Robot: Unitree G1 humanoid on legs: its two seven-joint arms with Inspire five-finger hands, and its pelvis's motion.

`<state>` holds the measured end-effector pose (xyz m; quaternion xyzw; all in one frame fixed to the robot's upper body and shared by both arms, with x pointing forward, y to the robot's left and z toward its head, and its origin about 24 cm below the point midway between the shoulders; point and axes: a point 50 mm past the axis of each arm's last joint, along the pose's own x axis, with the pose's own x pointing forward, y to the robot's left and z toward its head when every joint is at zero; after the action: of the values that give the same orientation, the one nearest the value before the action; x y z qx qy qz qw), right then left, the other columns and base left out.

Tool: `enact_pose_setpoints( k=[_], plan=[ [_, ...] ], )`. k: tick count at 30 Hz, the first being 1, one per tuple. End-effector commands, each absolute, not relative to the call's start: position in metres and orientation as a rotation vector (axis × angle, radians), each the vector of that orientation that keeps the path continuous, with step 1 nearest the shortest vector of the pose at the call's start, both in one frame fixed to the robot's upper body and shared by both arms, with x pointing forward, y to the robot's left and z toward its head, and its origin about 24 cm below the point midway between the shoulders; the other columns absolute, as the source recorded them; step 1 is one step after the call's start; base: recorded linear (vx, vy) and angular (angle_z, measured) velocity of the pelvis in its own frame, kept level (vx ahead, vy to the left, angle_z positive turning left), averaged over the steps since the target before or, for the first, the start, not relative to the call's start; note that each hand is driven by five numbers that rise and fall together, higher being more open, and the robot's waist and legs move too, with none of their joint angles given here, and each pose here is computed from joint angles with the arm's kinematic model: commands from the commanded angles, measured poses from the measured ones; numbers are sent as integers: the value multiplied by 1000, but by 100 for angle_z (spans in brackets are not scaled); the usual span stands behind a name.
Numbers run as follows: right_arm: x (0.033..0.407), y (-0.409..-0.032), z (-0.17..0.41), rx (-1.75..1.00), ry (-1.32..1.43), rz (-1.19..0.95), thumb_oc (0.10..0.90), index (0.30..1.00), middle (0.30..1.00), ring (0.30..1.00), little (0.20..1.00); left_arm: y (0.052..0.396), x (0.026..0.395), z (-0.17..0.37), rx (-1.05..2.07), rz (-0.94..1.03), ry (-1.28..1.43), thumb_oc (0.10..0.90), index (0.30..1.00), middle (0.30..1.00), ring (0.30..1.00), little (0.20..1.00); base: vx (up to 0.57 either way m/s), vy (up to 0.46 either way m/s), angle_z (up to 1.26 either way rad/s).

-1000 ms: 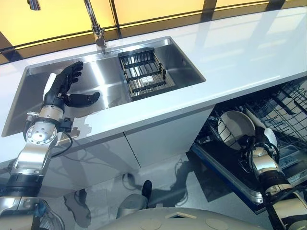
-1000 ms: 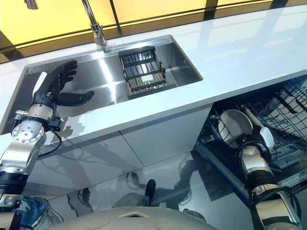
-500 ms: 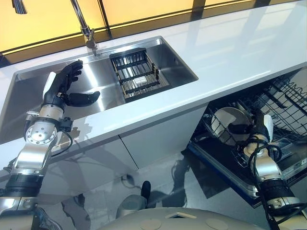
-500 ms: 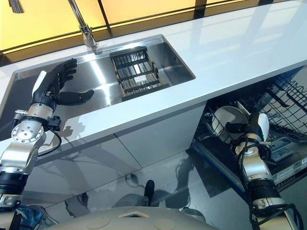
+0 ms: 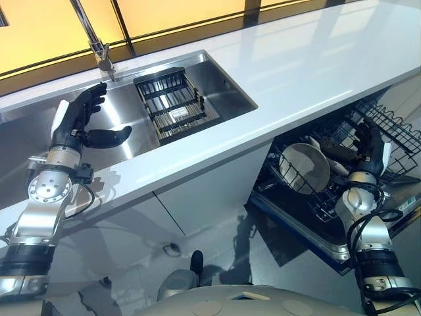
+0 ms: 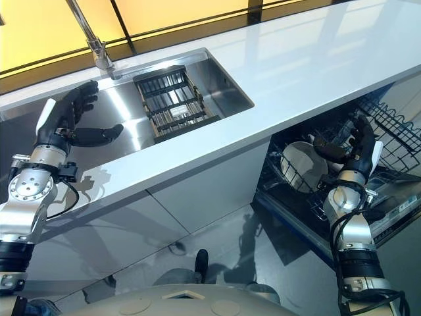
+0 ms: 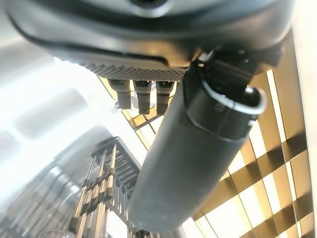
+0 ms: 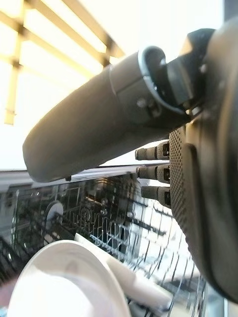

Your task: Pick up plates and place into dishwasher.

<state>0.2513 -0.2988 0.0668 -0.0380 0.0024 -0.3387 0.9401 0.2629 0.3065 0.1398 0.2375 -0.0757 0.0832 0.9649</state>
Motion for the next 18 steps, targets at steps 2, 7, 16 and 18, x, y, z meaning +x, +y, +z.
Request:
enact_pose_setpoints(
  k=[2,7,16,18],
  plan=[
    [249,-309,110,83,-295,-748,800,900,900,900,900,314,254,203,564,223,-455,800,900,900,900,900,-3,-21,-10],
    [239,-320,95,305,-328,-894,800,900,900,900,900,315,255,205,562,223,-454,800,900,900,900,900,-1,-15,-14],
    [225,-332,64,432,-273,-1094,800,900,900,900,900,314,258,206,547,217,-448,800,900,900,900,900,9,-11,-8],
    [223,-331,54,458,-250,-1080,800,900,900,900,900,313,258,205,544,216,-447,800,900,900,900,900,9,-8,-2]
  ],
)
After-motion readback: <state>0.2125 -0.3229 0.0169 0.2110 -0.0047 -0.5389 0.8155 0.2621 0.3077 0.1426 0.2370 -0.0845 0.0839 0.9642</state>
